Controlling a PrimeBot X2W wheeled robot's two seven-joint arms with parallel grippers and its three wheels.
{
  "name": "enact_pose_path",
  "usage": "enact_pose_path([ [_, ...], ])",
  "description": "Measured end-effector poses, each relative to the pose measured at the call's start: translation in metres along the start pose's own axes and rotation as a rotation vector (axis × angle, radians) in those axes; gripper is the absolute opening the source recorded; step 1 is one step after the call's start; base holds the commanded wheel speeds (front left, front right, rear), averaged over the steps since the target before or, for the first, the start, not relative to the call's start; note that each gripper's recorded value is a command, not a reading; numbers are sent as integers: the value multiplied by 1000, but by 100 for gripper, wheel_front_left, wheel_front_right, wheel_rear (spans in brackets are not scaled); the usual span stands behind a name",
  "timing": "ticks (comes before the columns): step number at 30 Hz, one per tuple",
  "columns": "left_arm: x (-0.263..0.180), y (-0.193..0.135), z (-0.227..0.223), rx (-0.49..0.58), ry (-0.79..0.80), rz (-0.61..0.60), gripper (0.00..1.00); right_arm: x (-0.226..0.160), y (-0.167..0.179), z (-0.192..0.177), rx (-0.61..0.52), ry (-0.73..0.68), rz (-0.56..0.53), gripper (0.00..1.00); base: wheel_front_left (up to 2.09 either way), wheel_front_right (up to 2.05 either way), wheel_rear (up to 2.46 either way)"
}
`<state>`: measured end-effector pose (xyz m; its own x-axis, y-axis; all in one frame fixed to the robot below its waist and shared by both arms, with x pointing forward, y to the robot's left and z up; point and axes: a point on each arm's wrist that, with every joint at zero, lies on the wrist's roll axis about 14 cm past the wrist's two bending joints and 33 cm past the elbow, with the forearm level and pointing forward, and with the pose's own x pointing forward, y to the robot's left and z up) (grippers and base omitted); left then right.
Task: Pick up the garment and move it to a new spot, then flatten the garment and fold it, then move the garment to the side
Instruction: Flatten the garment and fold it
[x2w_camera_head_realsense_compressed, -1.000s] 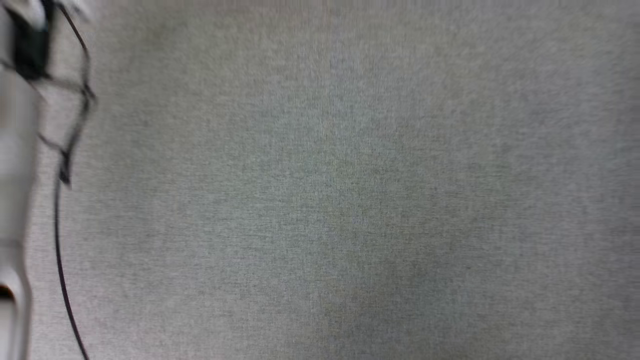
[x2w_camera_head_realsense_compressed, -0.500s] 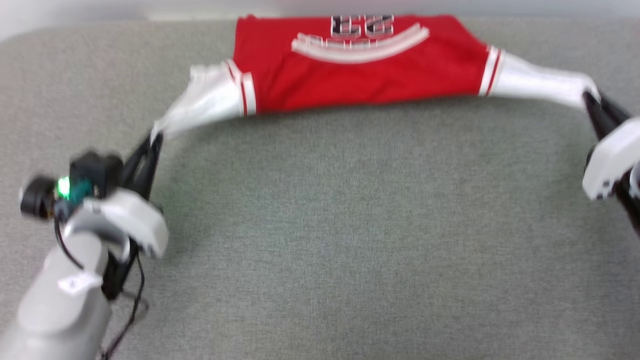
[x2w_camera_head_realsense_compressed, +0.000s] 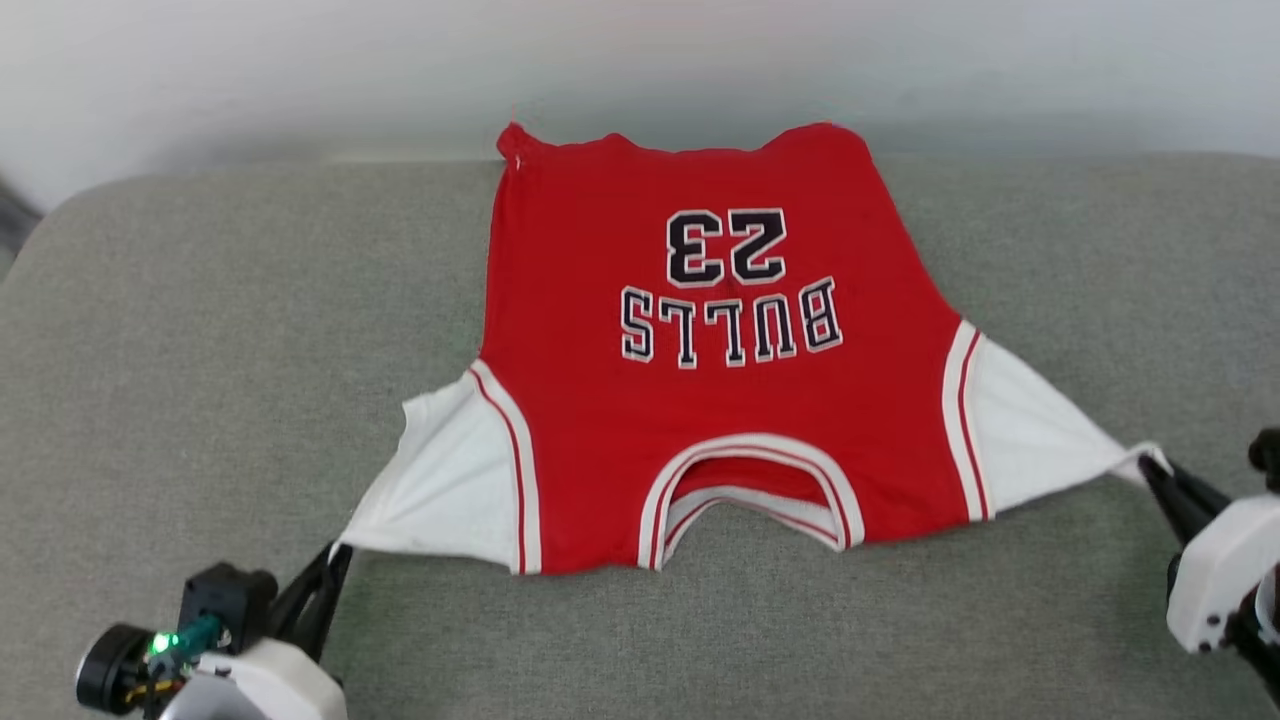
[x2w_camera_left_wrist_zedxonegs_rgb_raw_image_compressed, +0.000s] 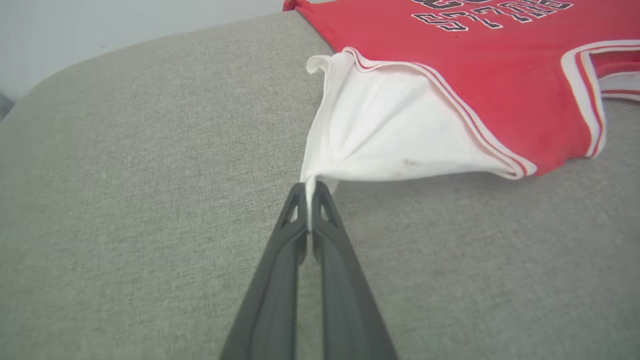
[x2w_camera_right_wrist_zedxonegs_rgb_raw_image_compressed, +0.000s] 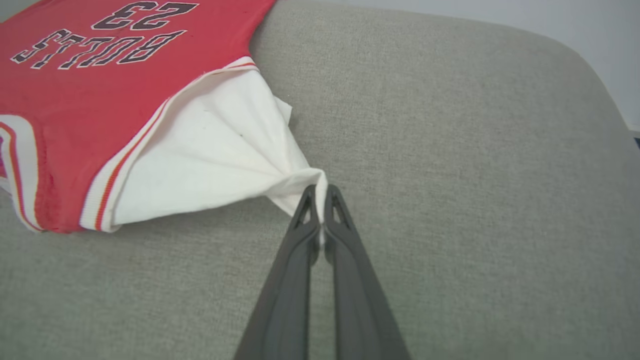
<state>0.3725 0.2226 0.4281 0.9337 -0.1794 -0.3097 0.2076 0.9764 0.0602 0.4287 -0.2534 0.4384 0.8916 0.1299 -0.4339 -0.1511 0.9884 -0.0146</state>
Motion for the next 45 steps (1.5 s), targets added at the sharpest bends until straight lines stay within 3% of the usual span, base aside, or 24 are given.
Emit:
enact_pose_path([
  [13, -52, -8, -23, -26, 66, 13, 0, -66, -6, -50, 69, 145, -4, 0, 0, 0, 0],
  [20, -75, -16, -39, -54, 120, -9, 0, -97, -3, -86, 117, 306, 20, 0, 0, 0, 0],
  [30, -82, -46, -55, -117, 180, -76, 0, -101, 3, -95, 148, 367, 39, 0, 0, 0, 0],
  [31, -81, -46, -54, -118, 174, -76, 0, -99, 3, -93, 154, 361, 39, 41, 0, 0, 0],
  [32, -79, -46, -51, -119, 162, -83, 0, -98, 2, -90, 160, 351, 37, 100, 0, 0, 0],
  [36, -66, -43, -28, -105, 92, -101, 0, -83, 6, -61, 202, 287, 68, 100, 0, 0, 0],
  [45, -52, -68, 0, -121, 59, -180, 0, -21, 31, 40, 149, 181, 186, 100, 0, 0, 0],
])
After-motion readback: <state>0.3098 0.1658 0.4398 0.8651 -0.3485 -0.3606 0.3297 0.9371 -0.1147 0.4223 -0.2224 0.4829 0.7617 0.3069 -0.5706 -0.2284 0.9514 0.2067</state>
